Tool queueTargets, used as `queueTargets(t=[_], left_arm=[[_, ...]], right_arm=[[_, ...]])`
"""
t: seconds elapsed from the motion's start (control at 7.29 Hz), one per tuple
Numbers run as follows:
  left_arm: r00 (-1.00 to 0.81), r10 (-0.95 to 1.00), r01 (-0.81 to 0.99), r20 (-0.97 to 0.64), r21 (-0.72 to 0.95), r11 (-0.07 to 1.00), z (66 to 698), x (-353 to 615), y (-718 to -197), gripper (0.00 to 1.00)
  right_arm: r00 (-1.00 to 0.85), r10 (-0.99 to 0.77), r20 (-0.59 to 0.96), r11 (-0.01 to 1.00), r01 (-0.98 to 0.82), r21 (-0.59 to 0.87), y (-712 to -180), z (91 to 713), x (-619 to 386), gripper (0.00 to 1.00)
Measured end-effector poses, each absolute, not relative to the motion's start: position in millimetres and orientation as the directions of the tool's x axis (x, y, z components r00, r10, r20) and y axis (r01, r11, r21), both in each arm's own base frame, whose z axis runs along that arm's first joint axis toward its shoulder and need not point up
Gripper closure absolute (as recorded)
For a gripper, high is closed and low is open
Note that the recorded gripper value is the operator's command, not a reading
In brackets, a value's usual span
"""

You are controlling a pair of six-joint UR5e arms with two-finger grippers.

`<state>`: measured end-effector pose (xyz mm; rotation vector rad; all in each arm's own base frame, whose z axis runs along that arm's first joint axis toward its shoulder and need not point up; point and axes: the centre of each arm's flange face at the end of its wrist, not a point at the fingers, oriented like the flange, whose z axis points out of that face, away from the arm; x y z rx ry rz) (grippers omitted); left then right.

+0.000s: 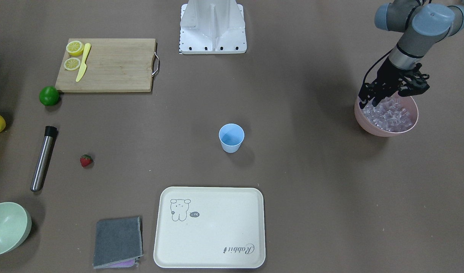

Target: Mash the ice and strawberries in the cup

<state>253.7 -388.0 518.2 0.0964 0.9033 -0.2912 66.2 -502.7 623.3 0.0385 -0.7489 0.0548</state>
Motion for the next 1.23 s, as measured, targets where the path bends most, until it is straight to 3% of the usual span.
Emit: queueTargets(t=[1.23], left_arm=[[0.560,-0.207,0.359,-0.803,0.010,0.933,506,193,-394,1.00]], right_arm=[[0.731,0.035,0.682,0.998,-0.064,0.018,-503,621,66,0.00]])
